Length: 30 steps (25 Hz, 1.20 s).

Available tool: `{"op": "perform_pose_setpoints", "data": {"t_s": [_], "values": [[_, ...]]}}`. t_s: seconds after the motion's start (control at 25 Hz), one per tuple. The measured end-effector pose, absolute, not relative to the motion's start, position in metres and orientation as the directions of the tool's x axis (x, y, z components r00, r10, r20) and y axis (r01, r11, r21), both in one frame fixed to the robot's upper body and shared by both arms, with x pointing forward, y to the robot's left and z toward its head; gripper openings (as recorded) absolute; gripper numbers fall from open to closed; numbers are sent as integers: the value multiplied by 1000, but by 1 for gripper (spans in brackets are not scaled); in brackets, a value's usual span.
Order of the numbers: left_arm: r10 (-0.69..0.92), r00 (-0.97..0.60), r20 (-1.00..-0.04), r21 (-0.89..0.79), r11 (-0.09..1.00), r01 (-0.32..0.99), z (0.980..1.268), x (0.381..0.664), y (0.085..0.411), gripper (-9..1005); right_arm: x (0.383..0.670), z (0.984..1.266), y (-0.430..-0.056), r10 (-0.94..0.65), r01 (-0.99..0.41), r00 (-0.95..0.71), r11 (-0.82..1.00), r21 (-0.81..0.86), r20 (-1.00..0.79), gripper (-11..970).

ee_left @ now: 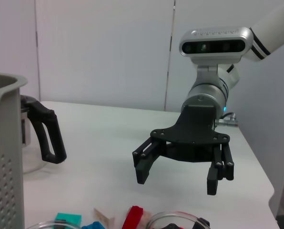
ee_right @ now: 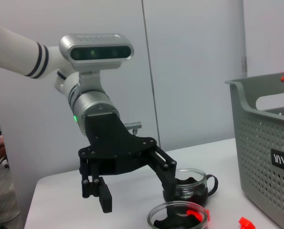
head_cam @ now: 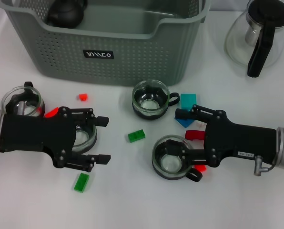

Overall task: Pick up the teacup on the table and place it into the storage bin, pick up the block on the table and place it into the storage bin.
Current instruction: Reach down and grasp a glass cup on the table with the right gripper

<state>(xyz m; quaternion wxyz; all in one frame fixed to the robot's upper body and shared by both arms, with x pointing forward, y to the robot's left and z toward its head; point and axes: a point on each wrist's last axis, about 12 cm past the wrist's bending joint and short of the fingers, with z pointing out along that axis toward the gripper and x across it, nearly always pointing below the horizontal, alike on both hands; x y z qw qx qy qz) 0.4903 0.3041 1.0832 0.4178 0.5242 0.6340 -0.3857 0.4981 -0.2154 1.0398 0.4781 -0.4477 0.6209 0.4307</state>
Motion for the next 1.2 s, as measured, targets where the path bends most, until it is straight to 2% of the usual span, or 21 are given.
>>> {"op": "perform_pose_setpoints", "data": {"t_s": [0.64,1.2], "values": [[299,-197,-934,-164,132,978,1081,492,300,827,498,1040,-214,-145,-971,-140,215,106,-980,891],[279,-203,-939,-159,172,972,1081,491,305,827,497,1039,-215,-145,-970,-143,218,110,-979,870]]}}
